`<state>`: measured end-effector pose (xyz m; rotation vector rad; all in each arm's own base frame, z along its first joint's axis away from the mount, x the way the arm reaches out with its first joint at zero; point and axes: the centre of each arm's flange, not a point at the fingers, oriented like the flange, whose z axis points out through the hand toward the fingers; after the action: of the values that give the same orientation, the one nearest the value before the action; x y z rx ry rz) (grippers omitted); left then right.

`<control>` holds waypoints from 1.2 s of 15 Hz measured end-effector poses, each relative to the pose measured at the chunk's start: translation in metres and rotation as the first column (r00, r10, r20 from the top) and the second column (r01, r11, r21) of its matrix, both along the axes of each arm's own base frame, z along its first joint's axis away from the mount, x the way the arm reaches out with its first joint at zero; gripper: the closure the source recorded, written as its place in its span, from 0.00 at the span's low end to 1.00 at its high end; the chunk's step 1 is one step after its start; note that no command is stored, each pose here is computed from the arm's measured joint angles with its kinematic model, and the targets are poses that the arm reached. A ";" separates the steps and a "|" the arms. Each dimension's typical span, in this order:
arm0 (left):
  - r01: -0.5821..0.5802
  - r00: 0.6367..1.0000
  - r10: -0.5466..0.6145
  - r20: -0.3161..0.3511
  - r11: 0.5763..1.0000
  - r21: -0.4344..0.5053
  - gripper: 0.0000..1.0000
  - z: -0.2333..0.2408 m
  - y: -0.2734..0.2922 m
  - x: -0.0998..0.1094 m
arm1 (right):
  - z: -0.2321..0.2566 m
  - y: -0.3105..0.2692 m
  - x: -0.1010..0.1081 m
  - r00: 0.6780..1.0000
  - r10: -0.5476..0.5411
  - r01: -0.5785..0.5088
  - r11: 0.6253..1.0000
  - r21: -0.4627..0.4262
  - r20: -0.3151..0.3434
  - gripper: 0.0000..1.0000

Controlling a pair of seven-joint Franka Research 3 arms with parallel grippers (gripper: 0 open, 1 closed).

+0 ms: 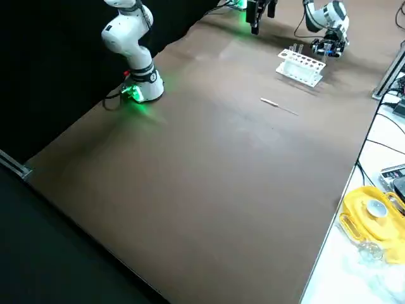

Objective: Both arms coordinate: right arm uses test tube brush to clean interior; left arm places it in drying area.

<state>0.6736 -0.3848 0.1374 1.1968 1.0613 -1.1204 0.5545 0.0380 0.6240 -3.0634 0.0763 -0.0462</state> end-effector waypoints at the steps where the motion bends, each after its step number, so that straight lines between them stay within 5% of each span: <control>1: 0.023 1.000 -0.023 0.011 1.000 0.017 0.01 0.017 0.000 0.004 | 0.000 0.000 0.000 1.000 0.000 0.000 1.000 0.000 0.000 0.00; 11: 0.151 0.986 -0.161 0.041 0.971 0.183 0.01 0.164 0.026 0.022 | 0.000 0.000 0.000 1.000 -0.001 0.001 1.000 0.000 0.000 0.00; 15: 0.180 0.951 -0.278 0.132 0.851 0.493 0.01 0.213 0.086 0.033 | -0.003 0.000 0.001 1.000 0.000 0.000 1.000 0.000 -0.005 0.00; 18: 0.219 0.901 -0.415 0.124 0.684 0.696 0.01 0.218 0.129 0.034 | -0.005 0.001 0.002 1.000 0.000 0.000 1.000 -0.001 -0.008 0.00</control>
<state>0.7080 -0.2554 0.3555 2.1296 1.0927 -0.7912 0.5569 0.0385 0.6193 -3.0647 0.0763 -0.0332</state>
